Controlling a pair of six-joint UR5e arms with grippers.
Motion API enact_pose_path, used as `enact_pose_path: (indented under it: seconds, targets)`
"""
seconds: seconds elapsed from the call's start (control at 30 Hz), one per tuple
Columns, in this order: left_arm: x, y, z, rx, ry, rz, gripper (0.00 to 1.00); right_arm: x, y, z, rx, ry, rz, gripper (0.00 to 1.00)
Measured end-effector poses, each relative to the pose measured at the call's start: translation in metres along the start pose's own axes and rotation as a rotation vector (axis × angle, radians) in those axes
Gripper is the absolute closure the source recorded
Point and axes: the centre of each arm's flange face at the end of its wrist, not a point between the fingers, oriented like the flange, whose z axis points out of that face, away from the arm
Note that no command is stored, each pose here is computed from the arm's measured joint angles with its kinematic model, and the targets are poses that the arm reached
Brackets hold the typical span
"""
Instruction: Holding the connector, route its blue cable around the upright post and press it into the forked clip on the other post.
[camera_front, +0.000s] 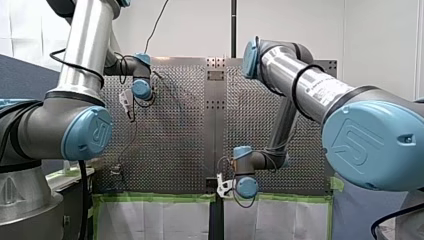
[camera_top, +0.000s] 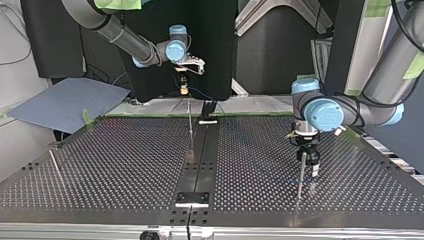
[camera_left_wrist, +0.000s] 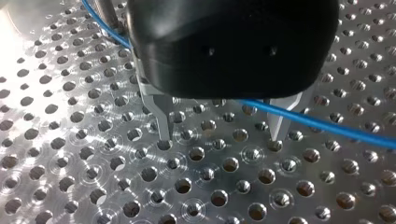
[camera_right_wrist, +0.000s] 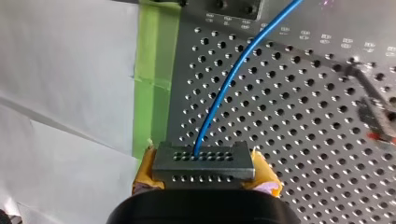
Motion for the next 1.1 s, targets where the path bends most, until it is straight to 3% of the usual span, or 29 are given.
enact_pose_path:
  seconds: [0.47,0.63,0.93,1.1]
  targets:
    - [0.0,0.001,0.0,-0.004,0.007,0.002,0.0,-0.019,0.017,-0.034,-0.046,0.015,0.013,1.0]
    - [0.001,0.001,-0.001,-0.006,0.012,0.002,0.0,-0.016,0.023,-0.047,-0.057,0.038,0.032,1.0]
    - [0.002,0.0,-0.002,-0.011,0.015,-0.002,0.0,-0.004,0.035,-0.072,-0.05,0.043,0.045,1.0]
    - [0.002,0.0,-0.002,-0.011,0.015,-0.003,0.0,-0.006,0.043,-0.074,-0.038,0.04,0.055,1.0]
